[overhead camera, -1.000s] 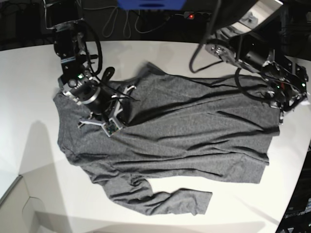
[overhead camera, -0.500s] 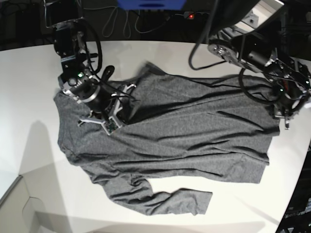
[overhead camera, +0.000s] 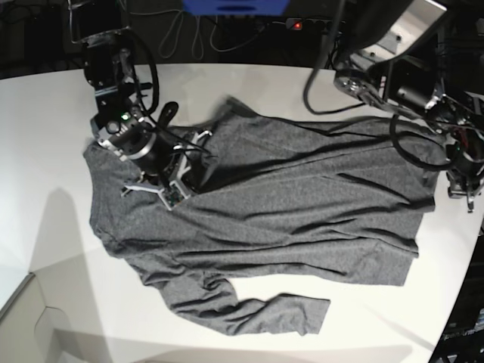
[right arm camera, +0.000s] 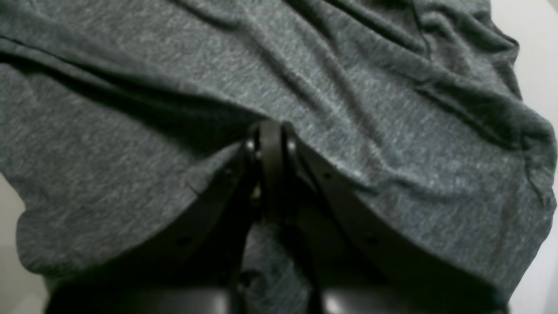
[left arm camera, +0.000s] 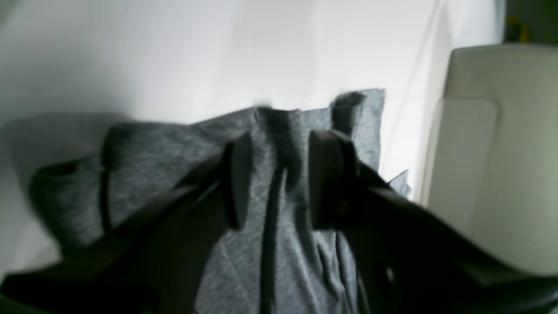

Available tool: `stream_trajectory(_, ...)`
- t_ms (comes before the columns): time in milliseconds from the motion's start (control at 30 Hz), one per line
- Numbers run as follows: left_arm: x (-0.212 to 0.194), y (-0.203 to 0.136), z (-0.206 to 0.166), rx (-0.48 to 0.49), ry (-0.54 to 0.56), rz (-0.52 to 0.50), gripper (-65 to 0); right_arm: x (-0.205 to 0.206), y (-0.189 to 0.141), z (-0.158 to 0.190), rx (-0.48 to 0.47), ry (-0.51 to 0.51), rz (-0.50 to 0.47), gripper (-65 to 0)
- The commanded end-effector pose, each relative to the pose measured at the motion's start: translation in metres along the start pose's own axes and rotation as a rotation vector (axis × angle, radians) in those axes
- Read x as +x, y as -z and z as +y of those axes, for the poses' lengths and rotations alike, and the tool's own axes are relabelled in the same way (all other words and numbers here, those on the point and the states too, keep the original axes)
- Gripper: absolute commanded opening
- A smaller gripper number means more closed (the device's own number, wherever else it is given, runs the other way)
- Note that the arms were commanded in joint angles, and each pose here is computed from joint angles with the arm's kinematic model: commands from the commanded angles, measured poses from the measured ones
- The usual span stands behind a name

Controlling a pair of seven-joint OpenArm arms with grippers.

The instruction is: Layout the t-shirt on the table in an organized manner, then fold the t-shirt properly

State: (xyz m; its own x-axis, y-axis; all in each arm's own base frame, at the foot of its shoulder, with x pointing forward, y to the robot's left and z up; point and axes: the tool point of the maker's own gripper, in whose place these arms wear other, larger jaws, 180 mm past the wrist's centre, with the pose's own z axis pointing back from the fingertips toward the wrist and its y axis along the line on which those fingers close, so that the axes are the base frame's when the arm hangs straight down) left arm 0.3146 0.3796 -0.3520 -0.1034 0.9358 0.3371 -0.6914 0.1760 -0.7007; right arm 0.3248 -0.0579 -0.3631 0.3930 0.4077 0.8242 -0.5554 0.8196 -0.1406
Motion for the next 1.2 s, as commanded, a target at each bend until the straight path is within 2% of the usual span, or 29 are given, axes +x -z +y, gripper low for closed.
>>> stream_trajectory(0,0.011,-0.006,-0.012,-0.042,0.005,-0.014,-43.2,0.016,-0.001,-0.005,-0.008,-0.006,-0.052,-65.0)
stream_trajectory(200,0.014,-0.02,0.032,0.0,0.051,0.024,-43.3,0.016,-0.002,-0.007,-0.014,-0.004,-0.052,-65.0)
stream_trajectory(300,0.015,-0.029,0.058,0.022,0.168,0.038,-43.3,0.011,-0.003,-0.005,-0.011,0.001,-0.043,-65.0)
stream_trajectory(467,0.029,-0.041,0.076,0.029,0.344,0.038,-43.3,0.009,-0.004,-0.004,-0.009,0.003,-0.039,-65.0)
stream_trajectory(567,0.036,-0.045,0.081,0.036,0.385,0.032,-43.3,0.009,-0.004,-0.005,-0.014,0.006,-0.039,-57.7)
stream_trajectory(767,0.039,-0.048,0.082,0.033,0.387,0.028,-43.3,0.006,-0.006,-0.001,-0.01,0.008,-0.038,-33.0)
stream_trajectory(833,0.037,-0.047,0.078,0.004,0.369,0.031,-43.3,0.013,-0.011,-0.004,-0.022,0.005,-0.057,-27.4)
stream_trajectory(967,0.032,-0.046,0.075,-0.023,0.355,0.038,-43.3,0.027,-0.031,-0.017,-0.089,0.037,-0.115,-26.1)
stream_trajectory(1067,0.025,-0.041,0.069,-0.029,0.387,0.06,-43.1,0.019,-0.041,-0.016,-0.104,0.059,-0.107,-26.1)
stream_trajectory(1167,0.017,-0.034,0.057,-0.052,0.432,0.059,-38.3,0.007,-0.043,-0.008,-0.092,0.072,-0.081,-26.1)
